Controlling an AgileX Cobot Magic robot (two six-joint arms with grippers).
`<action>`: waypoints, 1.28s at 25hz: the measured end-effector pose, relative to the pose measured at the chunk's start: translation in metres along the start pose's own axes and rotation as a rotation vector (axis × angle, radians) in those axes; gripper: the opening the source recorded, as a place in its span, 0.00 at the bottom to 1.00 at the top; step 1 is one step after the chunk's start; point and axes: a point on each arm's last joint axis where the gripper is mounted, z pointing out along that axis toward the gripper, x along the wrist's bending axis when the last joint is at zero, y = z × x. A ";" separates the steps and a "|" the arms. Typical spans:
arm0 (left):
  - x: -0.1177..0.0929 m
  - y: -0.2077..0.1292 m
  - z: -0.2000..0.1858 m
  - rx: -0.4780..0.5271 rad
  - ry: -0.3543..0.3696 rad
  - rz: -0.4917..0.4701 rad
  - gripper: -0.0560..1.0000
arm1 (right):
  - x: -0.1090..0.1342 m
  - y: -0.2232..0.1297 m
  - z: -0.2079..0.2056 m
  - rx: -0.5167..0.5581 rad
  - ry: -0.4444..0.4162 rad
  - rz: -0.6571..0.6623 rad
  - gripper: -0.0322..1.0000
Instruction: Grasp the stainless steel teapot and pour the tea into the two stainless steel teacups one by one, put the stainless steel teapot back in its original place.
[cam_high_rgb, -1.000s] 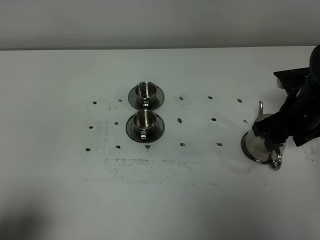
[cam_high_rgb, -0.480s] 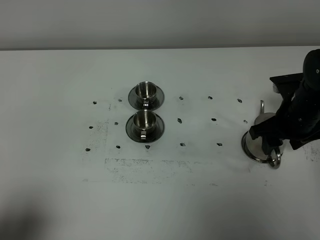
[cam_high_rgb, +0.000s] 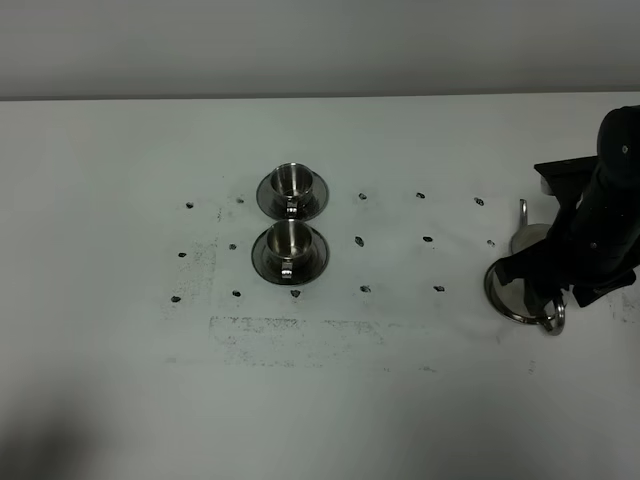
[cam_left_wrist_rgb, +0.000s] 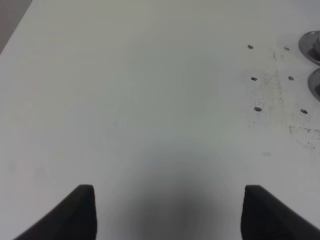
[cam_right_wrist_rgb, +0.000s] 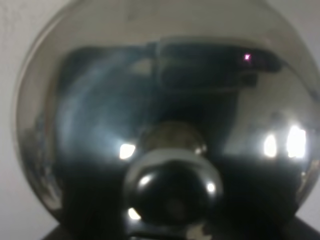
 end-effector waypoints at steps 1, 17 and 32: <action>0.000 0.000 0.000 0.000 0.000 0.000 0.61 | 0.000 0.001 0.000 -0.007 -0.001 0.001 0.50; 0.000 0.000 0.000 0.000 0.000 0.000 0.61 | 0.000 0.002 0.000 -0.026 -0.004 -0.052 0.22; 0.000 0.000 0.000 0.000 0.000 0.000 0.61 | 0.008 -0.002 -0.061 -0.150 -0.019 -0.151 0.22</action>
